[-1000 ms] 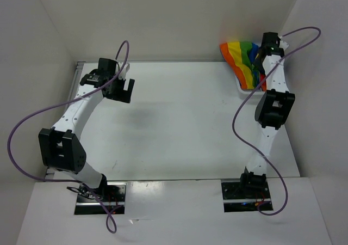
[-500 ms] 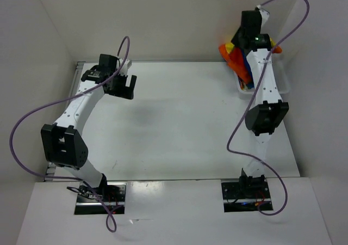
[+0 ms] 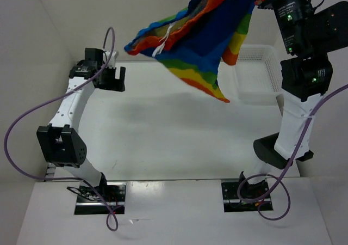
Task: Fold and stack the shorts
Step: Move the shorts to the center of the board
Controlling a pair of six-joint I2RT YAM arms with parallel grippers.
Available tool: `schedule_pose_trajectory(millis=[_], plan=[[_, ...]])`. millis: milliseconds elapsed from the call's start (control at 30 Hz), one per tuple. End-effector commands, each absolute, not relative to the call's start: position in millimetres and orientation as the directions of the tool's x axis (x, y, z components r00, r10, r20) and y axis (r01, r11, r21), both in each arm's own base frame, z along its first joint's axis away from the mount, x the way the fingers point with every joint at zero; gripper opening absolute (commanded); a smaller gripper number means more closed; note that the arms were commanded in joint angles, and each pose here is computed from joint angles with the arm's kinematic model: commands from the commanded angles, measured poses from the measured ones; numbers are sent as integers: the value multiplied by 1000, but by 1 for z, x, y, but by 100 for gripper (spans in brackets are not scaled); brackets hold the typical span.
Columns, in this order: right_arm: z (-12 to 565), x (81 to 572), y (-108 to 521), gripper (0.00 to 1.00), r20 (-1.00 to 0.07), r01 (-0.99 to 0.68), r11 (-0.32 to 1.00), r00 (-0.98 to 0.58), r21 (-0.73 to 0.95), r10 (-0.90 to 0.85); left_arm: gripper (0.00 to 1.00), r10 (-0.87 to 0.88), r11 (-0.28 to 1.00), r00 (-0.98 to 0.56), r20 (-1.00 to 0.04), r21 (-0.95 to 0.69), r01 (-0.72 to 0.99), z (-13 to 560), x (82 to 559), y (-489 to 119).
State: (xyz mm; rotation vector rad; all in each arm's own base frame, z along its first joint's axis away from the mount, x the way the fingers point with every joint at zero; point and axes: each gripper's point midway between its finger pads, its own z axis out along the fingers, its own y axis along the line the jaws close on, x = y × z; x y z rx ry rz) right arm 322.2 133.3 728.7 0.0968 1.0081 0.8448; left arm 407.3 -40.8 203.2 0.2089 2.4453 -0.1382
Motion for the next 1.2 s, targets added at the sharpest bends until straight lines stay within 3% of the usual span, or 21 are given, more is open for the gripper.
schedule_pose_trajectory(millis=[0, 167, 200, 233, 300, 333, 367, 400, 433, 500, 667, 700, 733, 833, 867, 900, 967, 1000, 1167], plan=[[713, 335, 164, 0, -727, -654, 607, 126, 451, 675, 100, 68, 989, -655, -752, -35, 143, 264, 417, -17], [611, 382, 186, 0, -807, -517, 654, -135, 553, 576, 100, 0, 998, -607, -795, -37, 48, 290, 417, 27], [592, 390, 186, 0, -806, -486, 665, -161, 567, 569, 100, 1, 998, -600, -800, -35, 48, 294, 416, 27], [529, 421, 181, 0, -766, -373, 670, -276, 642, 580, 100, 1, 997, -599, -801, -42, 58, 294, 416, 25], [496, 439, 176, 3, -734, -353, 643, -330, 679, 594, 100, 0, 995, -598, -801, -59, 79, 292, 417, 20], [472, 455, 174, 12, -719, -307, 653, -375, 692, 585, 100, 0, 994, -598, -802, -67, 90, 292, 417, 17], [416, 492, 181, 28, -711, -237, 697, -456, 677, 535, 100, -1, 991, -606, -795, -80, 103, 285, 419, 15], [372, 503, 175, 65, -682, -127, 750, -534, 650, 500, 100, -1, 987, -596, -803, -96, 129, 287, 421, 9], [382, 513, 178, 68, -711, -129, 778, -518, 615, 476, 100, -2, 984, -603, -798, -109, 141, 283, 419, 6], [306, 522, 193, 77, -663, -13, 864, -646, 504, 377, 100, -3, 977, -609, -793, -133, 168, 278, 422, 1], [304, 500, 200, 79, -747, 19, 910, -564, 414, 351, 100, 11, 966, -644, -765, -158, 204, 257, 411, -16], [343, 475, 196, 77, -775, -20, 888, -498, 459, 389, 100, 17, 960, -672, -740, -176, 219, 243, 406, -24], [308, 465, 194, 69, -760, -11, 893, -529, 450, 377, 100, 16, 948, -672, -740, -203, 246, 243, 399, -31], [274, 409, 177, 58, -722, 25, 895, -582, 445, 375, 100, 43, 910, -702, -711, -263, 321, 218, 376, -60], [262, 395, 174, 51, -701, 38, 892, -604, 451, 380, 100, 51, 895, -712, -700, -284, 343, 210, 368, -69], [219, 368, 173, 48, -640, 68, 900, -680, 431, 358, 99, 64, 880, -734, -676, -310, 361, 198, 360, -79], [206, 331, 176, 45, -590, 62, 882, -721, 467, 363, 94, 122, 831, -776, -618, -364, 420, 169, 332, -111], [169, 304, 178, 45, -521, 94, 885, -778, 457, 351, 94, 147, 819, -790, -595, -375, 435, 159, 323, -120], [111, 247, 174, 52, -359, 184, 851, -848, 492, 391, 90, 307, 755, -812, -496, -393, 526, 116, 268, -165]])
